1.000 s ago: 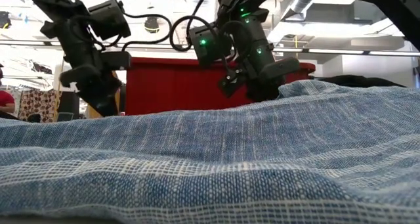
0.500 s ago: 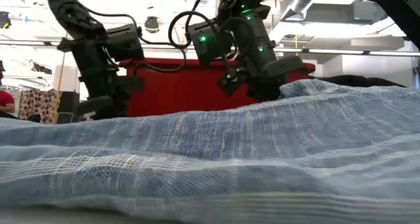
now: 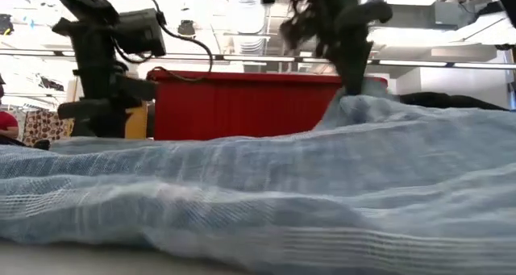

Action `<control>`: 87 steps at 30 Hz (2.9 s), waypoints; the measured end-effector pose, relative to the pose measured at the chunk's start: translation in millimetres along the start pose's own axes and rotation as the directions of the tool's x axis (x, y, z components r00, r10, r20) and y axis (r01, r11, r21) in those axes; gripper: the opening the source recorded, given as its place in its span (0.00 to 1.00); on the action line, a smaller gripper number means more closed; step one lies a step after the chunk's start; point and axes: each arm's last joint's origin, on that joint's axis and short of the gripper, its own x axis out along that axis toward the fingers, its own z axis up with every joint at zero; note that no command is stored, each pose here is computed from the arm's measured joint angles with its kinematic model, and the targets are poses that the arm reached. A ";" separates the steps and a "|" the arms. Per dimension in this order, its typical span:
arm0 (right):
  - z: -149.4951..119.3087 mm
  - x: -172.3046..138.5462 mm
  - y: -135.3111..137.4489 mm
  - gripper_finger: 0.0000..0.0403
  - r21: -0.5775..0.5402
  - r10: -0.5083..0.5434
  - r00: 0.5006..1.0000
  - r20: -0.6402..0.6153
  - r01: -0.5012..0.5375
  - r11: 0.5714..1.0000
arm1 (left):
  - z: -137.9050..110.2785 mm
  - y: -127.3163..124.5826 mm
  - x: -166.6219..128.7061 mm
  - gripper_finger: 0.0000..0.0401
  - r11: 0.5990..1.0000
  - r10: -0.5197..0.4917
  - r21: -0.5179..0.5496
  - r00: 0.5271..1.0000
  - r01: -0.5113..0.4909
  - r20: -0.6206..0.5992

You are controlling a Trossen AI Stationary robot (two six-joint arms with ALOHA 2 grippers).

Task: Fold Laundry from Bin
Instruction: Fold the blue patterned polo

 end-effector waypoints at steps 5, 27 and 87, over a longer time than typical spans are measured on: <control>-41.4 -41.0 -4.2 0.06 0.136 -0.128 0.986 0.104 0.113 0.984 | -5.8 -0.8 -26.9 0.00 0.995 0.070 -0.074 0.993 -0.064 0.096; -248.4 -88.5 38.3 0.06 0.396 -0.042 0.855 0.517 -0.195 0.897 | -26.0 2.4 -81.9 0.00 0.960 0.034 -0.271 0.925 0.076 0.378; -223.4 -138.3 167.9 0.06 0.270 0.311 0.853 0.420 -0.445 0.854 | -66.9 -30.5 -133.3 0.00 0.620 -0.544 -0.258 0.642 0.741 0.540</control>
